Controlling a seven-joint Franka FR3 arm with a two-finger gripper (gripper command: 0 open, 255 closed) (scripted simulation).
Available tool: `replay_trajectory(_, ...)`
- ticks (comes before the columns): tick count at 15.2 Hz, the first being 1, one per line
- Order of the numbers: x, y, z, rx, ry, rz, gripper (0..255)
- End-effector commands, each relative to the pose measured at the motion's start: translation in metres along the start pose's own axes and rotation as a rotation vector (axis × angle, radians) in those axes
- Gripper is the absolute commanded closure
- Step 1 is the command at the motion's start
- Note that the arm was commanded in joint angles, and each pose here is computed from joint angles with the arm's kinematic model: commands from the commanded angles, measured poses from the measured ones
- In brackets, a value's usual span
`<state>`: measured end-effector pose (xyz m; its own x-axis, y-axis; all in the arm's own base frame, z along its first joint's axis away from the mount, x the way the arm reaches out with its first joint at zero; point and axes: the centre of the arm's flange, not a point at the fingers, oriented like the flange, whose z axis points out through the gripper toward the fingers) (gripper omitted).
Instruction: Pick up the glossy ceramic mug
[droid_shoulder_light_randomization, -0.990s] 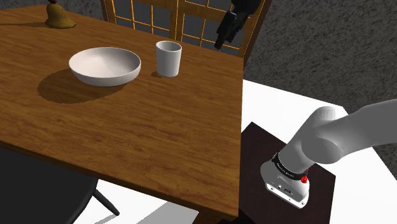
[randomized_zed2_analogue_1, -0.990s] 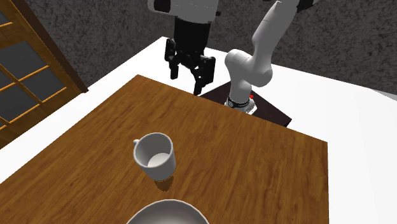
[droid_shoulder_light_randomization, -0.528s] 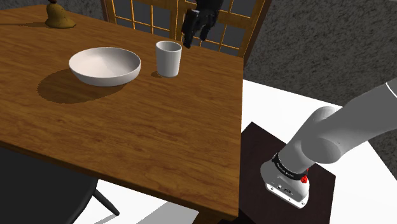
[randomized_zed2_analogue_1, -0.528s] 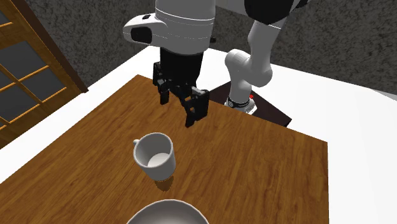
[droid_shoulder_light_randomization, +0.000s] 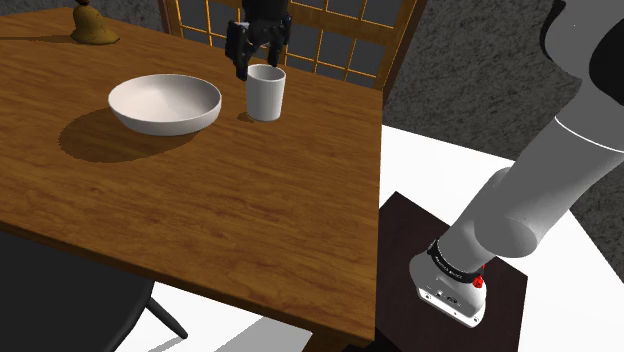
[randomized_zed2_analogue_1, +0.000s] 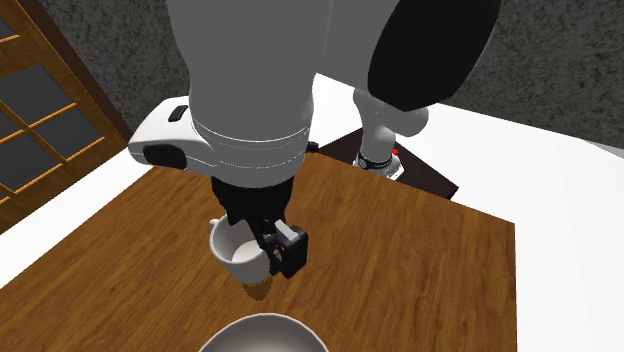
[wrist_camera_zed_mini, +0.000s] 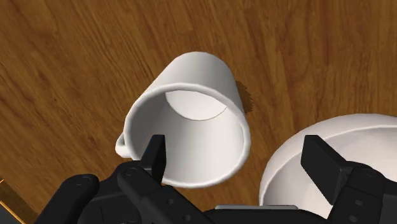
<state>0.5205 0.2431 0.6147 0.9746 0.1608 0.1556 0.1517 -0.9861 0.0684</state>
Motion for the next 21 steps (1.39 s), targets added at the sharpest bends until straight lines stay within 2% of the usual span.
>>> replay_trajectory(1, 0.007, -0.007, 0.008, -0.003, -0.003, 0.002, 0)
replay_trajectory(7, 0.002, -0.009, 0.043, -0.003, -0.003, 0.002, 0)
replay_trajectory(9, 0.002, -0.009, 0.043, -0.003, -0.003, 0.002, 0)
replay_trajectory(10, 0.002, -0.009, 0.043, -0.003, -0.003, 0.002, 255)
replay_trajectory(18, 0.002, -0.009, 0.044, -0.003, -0.003, 0.003, 255)
replay_trajectory(21, 0.004, -0.008, 0.032, -0.003, -0.003, 0.002, 255)
